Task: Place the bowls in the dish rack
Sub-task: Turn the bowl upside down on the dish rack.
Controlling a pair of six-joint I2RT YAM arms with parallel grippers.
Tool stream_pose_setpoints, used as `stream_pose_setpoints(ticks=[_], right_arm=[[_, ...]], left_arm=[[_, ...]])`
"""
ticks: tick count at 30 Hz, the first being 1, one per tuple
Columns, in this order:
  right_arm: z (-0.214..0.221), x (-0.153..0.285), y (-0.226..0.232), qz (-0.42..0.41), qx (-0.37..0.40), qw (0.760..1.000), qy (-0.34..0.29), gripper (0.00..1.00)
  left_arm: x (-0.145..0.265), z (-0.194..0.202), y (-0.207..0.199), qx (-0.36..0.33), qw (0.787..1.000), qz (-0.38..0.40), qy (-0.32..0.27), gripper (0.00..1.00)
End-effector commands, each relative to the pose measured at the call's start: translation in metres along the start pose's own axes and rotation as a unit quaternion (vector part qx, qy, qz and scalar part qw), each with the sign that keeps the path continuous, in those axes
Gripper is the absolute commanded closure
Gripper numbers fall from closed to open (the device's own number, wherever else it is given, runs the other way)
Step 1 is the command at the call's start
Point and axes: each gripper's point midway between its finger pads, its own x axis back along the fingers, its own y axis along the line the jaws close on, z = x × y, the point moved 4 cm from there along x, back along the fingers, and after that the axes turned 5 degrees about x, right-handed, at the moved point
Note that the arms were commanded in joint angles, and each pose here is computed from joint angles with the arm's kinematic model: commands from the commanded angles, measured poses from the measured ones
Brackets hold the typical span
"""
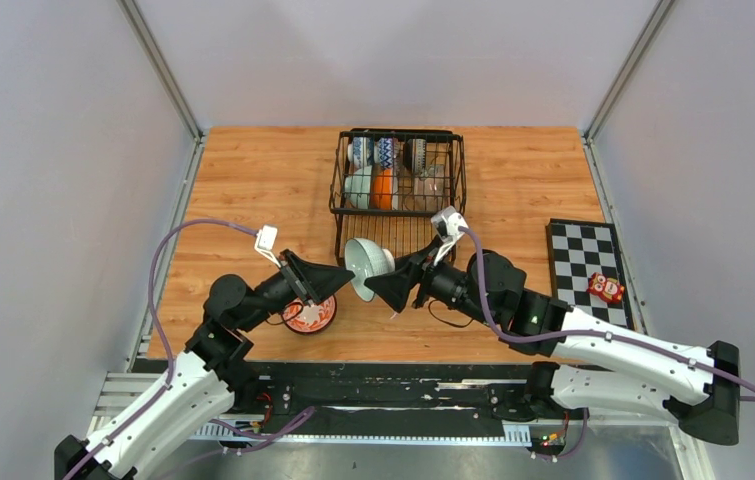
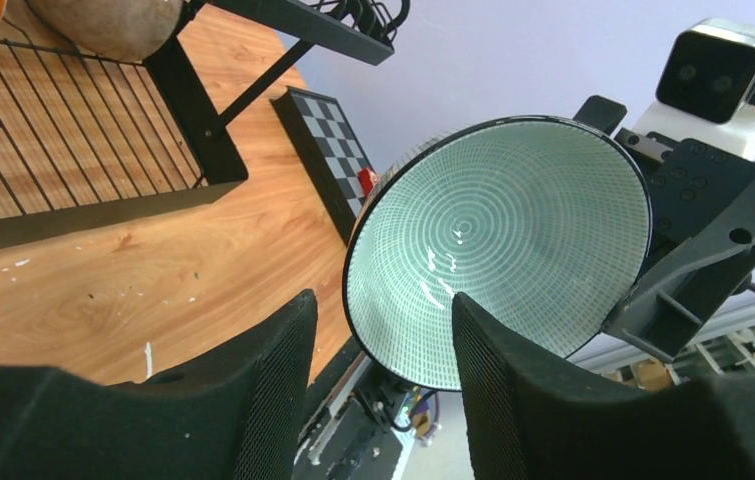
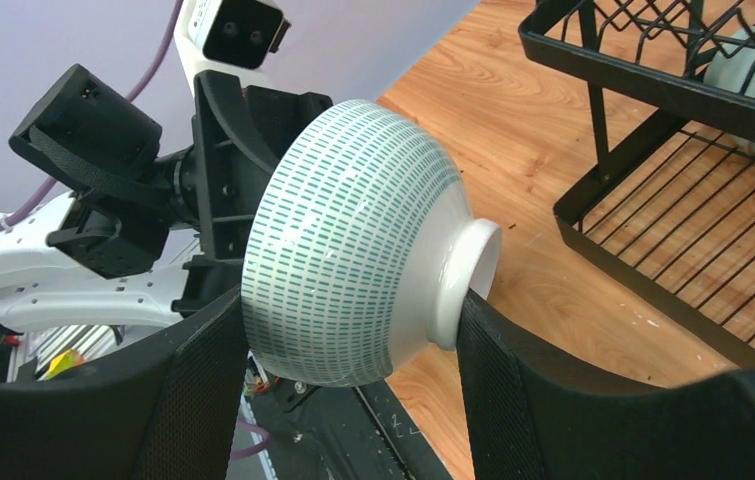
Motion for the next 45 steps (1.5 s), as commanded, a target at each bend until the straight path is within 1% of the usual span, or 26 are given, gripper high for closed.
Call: stream_pose_setpoints(ticks=[1,6,11,14,17,18,19,20,23,28,31,35,39,45], right_arm=[[-0.036,0.007,0.007,-0.002,0.015,0.999,-0.051,0.97],[-0.05,0.01,0.007,0.011,0.054,0.997,-0.052,0.97],[-0.067,0.008,0.006,0.023,0.124,0.991,-0.046,0.97],[-0.077,0.005,0.003,0.04,0.169,0.984,-0.041,0.97],[-0.088,0.001,-0.001,0.061,0.22,0.973,-0.03,0.97],[-0.091,-0.002,-0.002,0.065,0.239,0.968,-0.025,0.97],[-0.094,-0.004,-0.003,0.074,0.253,0.964,-0.022,0.97],[-0.101,-0.007,-0.005,0.082,0.278,0.957,-0.021,0.97],[-0.109,-0.018,-0.014,0.114,0.34,0.933,-0.003,0.97],[-0.116,-0.04,-0.024,0.132,0.416,0.899,0.027,0.97],[-0.122,-0.05,-0.029,0.141,0.454,0.879,0.046,0.98],[-0.125,-0.064,-0.041,0.162,0.51,0.84,0.089,0.98],[-0.127,-0.076,-0.047,0.164,0.558,0.803,0.132,0.98],[-0.106,-0.094,-0.067,0.163,0.604,0.746,0.228,0.97]], left_arm=[[0.001,-0.007,-0.011,-0.019,1.0,-0.001,-0.004,0.41],[0.006,-0.021,-0.016,-0.055,0.998,-0.039,-0.022,0.28],[0.016,-0.037,-0.021,-0.118,0.988,-0.097,-0.022,0.21],[0.024,-0.047,-0.024,-0.155,0.979,-0.129,-0.024,0.14],[0.037,-0.057,-0.023,-0.189,0.965,-0.18,-0.025,0.11],[0.04,-0.06,-0.023,-0.2,0.96,-0.193,-0.027,0.08],[0.044,-0.062,-0.023,-0.209,0.957,-0.202,-0.024,0.02],[0.047,-0.064,-0.021,-0.218,0.952,-0.215,-0.024,0.0],[0.052,-0.067,-0.019,-0.238,0.942,-0.235,-0.014,0.0],[0.053,-0.057,-0.016,-0.249,0.941,-0.229,0.022,0.0],[0.058,-0.054,-0.011,-0.259,0.936,-0.235,0.036,0.0],[0.063,-0.051,-0.007,-0.27,0.931,-0.24,0.042,0.0],[0.068,-0.051,-0.005,-0.282,0.928,-0.241,0.039,0.0],[0.075,-0.057,0.001,-0.298,0.917,-0.263,0.019,0.0]])
